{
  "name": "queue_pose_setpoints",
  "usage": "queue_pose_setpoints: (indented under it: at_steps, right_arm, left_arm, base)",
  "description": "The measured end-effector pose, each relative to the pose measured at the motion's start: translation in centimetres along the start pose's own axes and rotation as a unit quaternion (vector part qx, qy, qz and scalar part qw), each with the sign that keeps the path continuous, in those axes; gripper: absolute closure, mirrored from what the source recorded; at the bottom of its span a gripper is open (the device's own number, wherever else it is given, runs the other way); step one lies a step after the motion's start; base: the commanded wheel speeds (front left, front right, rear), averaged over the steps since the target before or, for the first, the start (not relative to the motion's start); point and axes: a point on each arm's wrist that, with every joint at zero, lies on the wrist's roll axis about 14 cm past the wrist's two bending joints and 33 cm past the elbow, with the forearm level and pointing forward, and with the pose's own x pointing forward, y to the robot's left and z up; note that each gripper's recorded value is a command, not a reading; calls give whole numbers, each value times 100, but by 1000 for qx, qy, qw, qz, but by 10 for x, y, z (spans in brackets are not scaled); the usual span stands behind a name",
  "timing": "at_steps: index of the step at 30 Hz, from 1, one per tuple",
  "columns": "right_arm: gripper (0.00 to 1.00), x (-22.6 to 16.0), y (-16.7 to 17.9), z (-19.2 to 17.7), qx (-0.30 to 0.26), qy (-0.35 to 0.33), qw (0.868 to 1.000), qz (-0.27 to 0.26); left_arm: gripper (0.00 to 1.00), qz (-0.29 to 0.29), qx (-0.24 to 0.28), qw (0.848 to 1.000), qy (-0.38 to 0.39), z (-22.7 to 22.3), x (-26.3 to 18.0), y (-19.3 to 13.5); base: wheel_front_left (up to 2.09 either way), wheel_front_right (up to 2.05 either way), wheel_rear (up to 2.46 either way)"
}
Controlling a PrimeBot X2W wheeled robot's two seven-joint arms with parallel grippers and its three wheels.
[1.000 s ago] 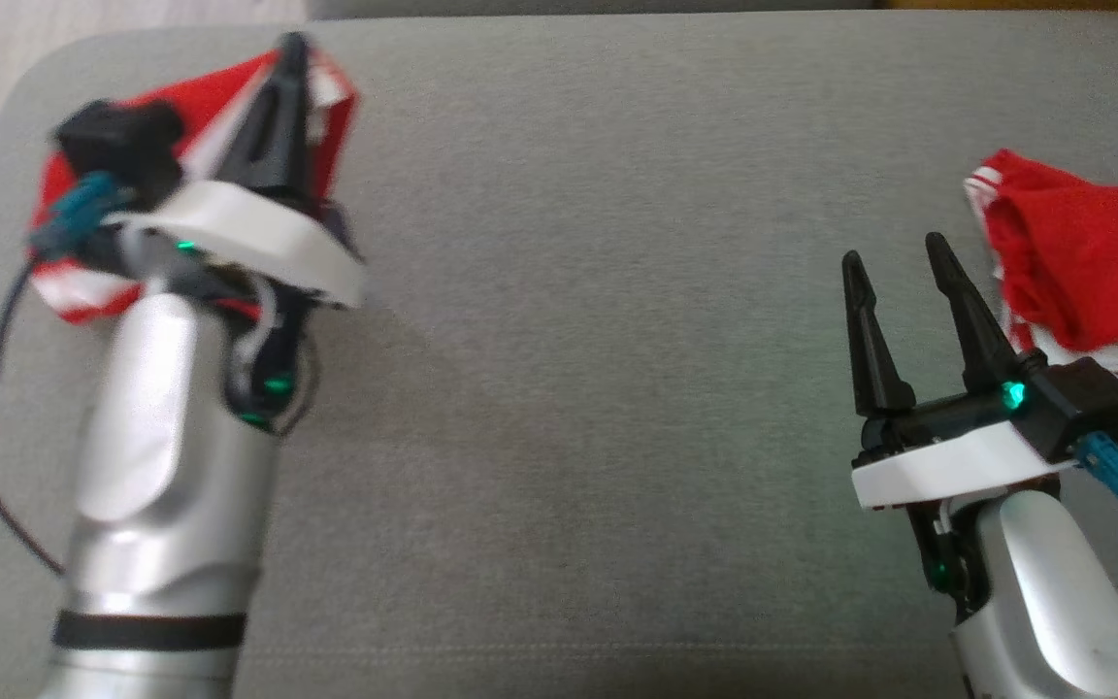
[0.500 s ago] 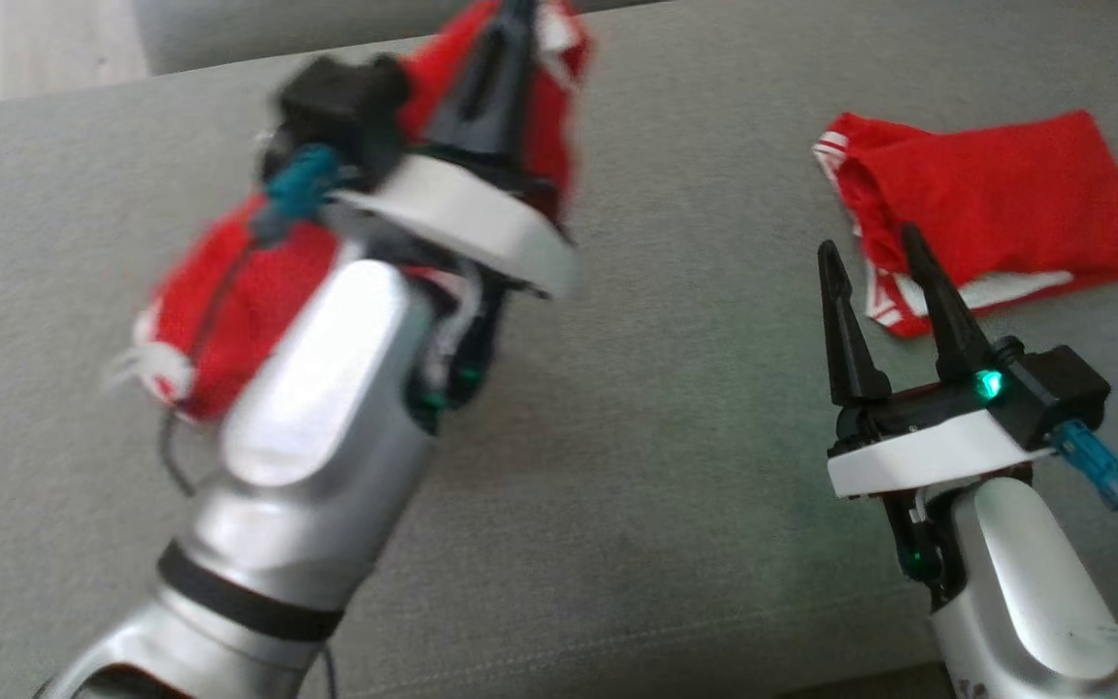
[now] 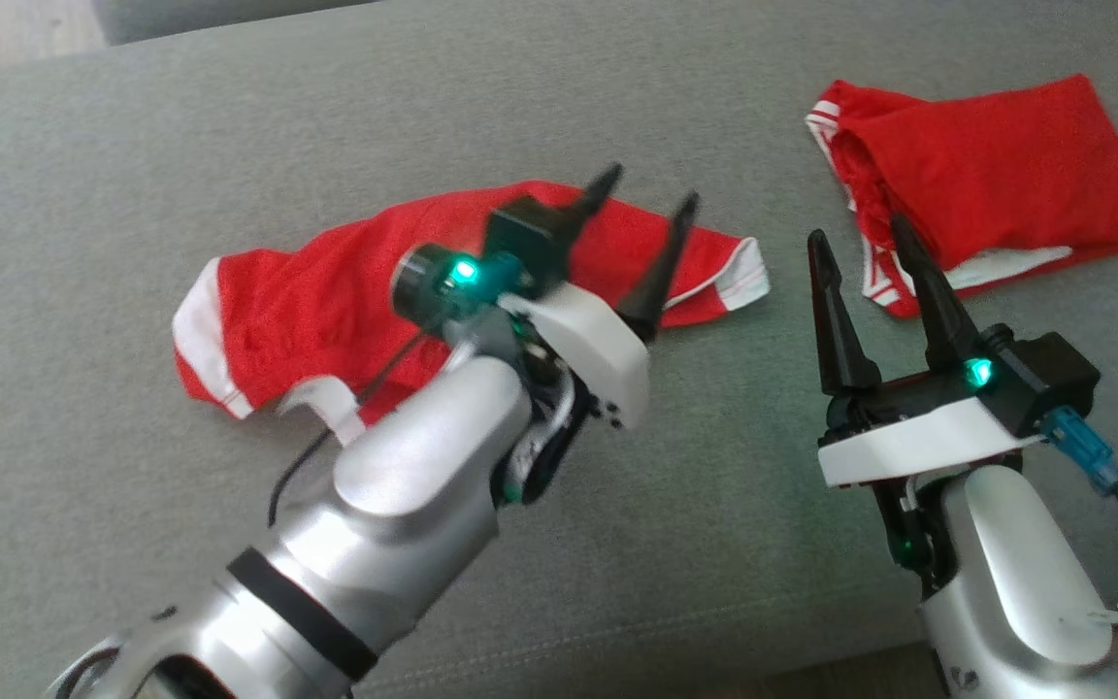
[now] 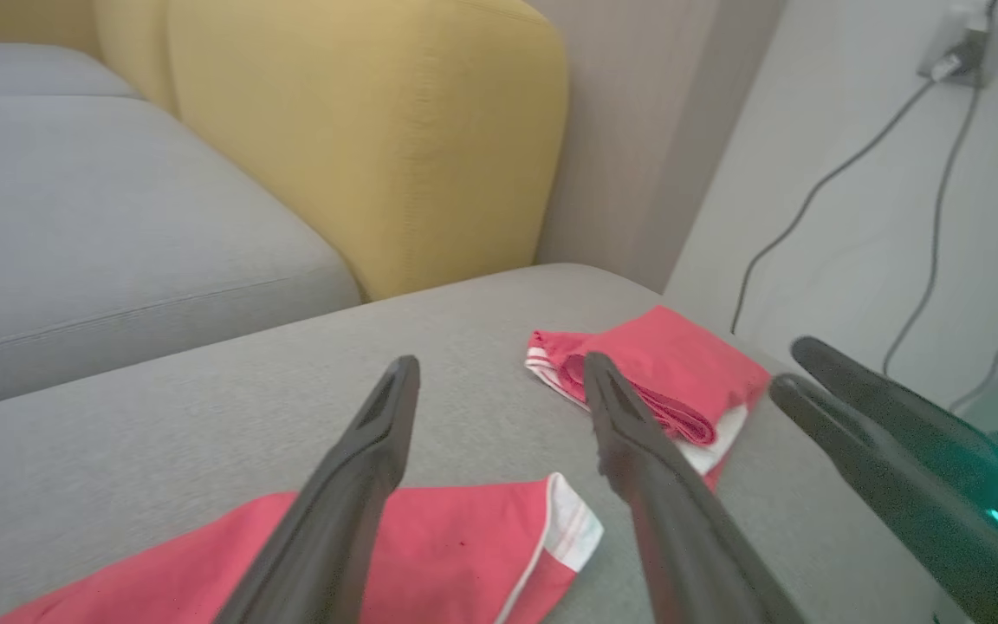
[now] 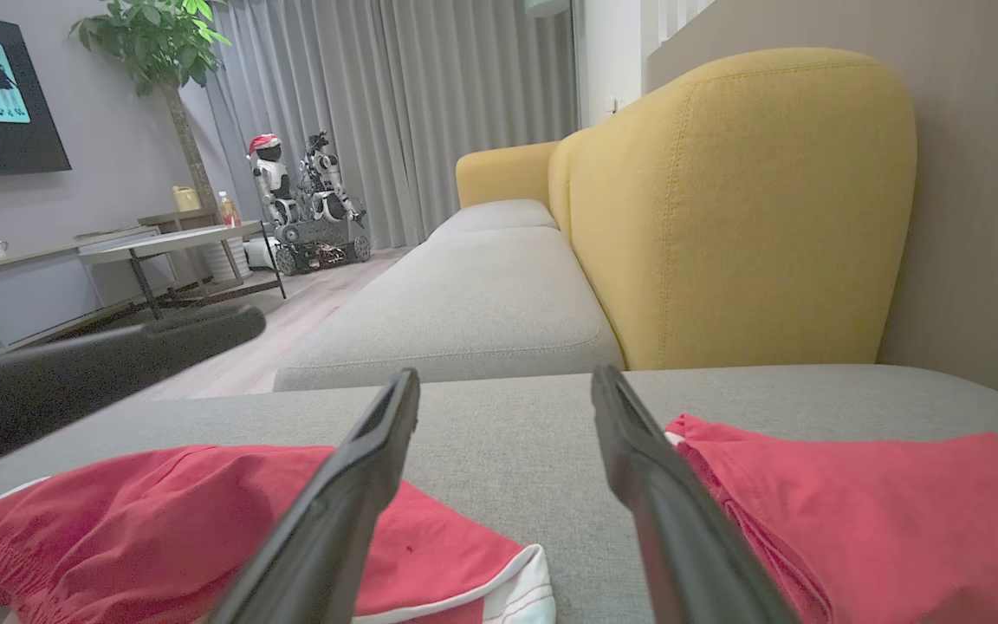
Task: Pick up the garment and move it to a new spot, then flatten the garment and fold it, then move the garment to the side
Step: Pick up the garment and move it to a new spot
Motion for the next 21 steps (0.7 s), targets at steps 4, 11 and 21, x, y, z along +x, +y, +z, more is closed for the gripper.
queue_pose_setpoints:
  at_steps: [4,11,21]
  right_arm:
    - [0,5,7,-1,5,-2,1000,9]
    - [0,9,20,-2,3,-1,1000,30]
    - [0,-7,46,-10,10,12,998,62]
  left_arm:
    - [0,52,-11,998,-22,12,-5,33]
    - [0,180,-8,981,-75,42,-64,115]
    - [0,299,-50,952,-51,-11,-194,129]
  base:
    - [0,0,0]
    - [0,0,0]
    - [0,0,0]
